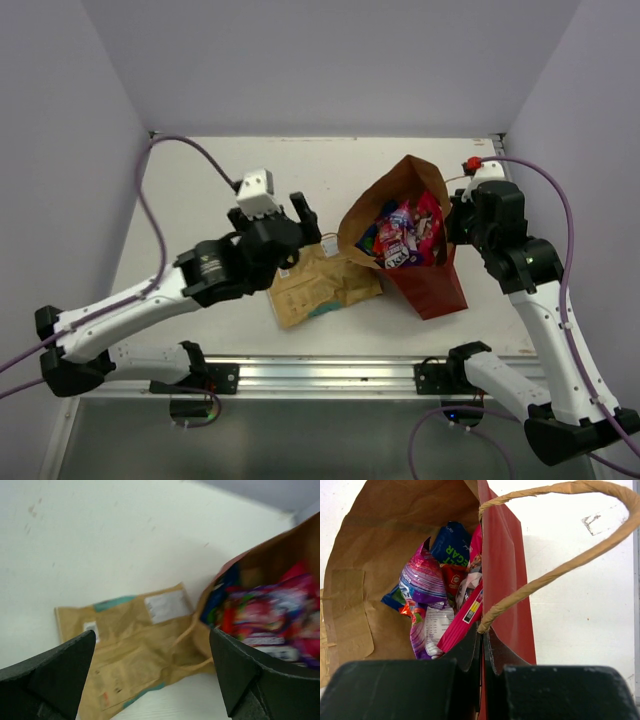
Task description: Place the snacks into the paper bag
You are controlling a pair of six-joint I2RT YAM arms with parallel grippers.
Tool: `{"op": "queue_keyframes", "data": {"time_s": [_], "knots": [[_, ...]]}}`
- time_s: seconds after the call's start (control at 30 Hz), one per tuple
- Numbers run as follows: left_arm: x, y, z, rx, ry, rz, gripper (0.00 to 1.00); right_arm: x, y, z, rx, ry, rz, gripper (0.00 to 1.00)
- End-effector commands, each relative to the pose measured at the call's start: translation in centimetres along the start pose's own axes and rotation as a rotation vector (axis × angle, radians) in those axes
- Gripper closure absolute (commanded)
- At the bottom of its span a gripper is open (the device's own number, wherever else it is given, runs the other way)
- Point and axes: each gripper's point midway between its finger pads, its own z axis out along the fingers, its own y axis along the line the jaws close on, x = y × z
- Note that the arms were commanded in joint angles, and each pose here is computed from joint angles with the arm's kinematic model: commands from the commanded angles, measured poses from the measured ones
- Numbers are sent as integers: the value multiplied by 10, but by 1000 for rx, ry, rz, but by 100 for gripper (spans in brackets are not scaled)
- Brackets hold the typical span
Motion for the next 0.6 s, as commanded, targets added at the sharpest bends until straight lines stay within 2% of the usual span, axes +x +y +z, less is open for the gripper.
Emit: {"op": "queue_keyframes", "data": {"time_s": [0.0,0.1,0.2,0.4,0.53,0.57], "knots": [[126,90,19,-328,209,124,0,-5,-2,0,9,-14,-14,100],[174,128,21,-350,252,86,0,-7,-1,-3,4,-24,-13,100],[188,150,20,-347,282,10,0,-7,-1,-4,1,-25,-12,100],[179,166,18,-307,209,-60,0,-5,0,0,-3,-15,-12,100],[152,136,13,-100,137,-153,0,-4,0,0,-3,-12,-15,100],[145,130,13,-53,118,-125,0,-4,0,1,-1,-11,-15,100]]}}
